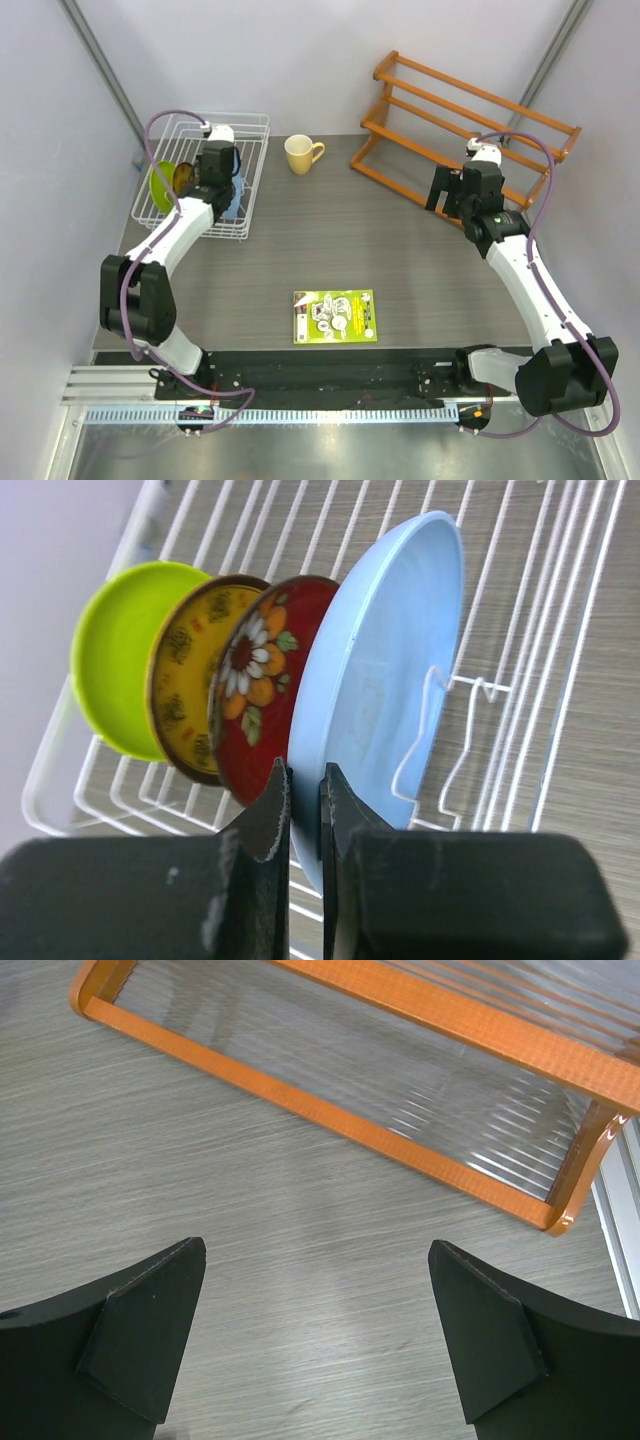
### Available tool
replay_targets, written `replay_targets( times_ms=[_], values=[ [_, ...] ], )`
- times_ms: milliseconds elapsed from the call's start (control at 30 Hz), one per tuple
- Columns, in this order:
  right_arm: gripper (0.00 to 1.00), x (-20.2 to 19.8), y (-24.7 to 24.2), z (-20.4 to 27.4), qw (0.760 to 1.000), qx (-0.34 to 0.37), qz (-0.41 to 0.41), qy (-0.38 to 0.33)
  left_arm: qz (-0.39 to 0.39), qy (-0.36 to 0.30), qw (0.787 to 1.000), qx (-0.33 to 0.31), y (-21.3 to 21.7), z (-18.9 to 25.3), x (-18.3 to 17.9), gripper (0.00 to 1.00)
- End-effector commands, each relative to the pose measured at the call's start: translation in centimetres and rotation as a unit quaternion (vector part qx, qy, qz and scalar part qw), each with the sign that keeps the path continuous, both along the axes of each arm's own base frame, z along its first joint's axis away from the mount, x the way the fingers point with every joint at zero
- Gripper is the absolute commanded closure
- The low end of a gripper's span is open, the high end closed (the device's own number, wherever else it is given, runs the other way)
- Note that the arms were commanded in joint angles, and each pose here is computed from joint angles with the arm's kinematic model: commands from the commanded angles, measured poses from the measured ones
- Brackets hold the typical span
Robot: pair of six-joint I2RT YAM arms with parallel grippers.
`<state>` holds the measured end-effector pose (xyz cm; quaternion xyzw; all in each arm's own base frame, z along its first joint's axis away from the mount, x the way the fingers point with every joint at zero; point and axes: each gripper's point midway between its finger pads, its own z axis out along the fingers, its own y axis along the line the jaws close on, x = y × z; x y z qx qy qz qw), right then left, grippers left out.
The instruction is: Unload the plates from the dish rack
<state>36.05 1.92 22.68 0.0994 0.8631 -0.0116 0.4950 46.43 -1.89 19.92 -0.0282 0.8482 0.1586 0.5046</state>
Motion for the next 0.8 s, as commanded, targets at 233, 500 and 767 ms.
replay_targets(
  times_ms=[233, 500, 767],
  values=[
    [0.0, -0.3, 0.1, 1.5, 1.0, 0.006, -0.002, -0.025, 0.044, -0.167, 0.977, 0.127, -3.2, 14.6, -0.3, 1.0],
    [0.0, -0.6, 0.7, 1.8, 0.999, 0.019, 0.013, -0.03, 0.011, -0.139, 0.987, 0.077, -4.9, 15.5, -2.6, 1.0],
    [0.0, 0.5, 6.0, 1.6, 0.985, 0.125, 0.111, -0.044, -0.185, -0.058, 0.96, -0.2, -15.9, 9.1, -4.2, 1.0]
  ],
)
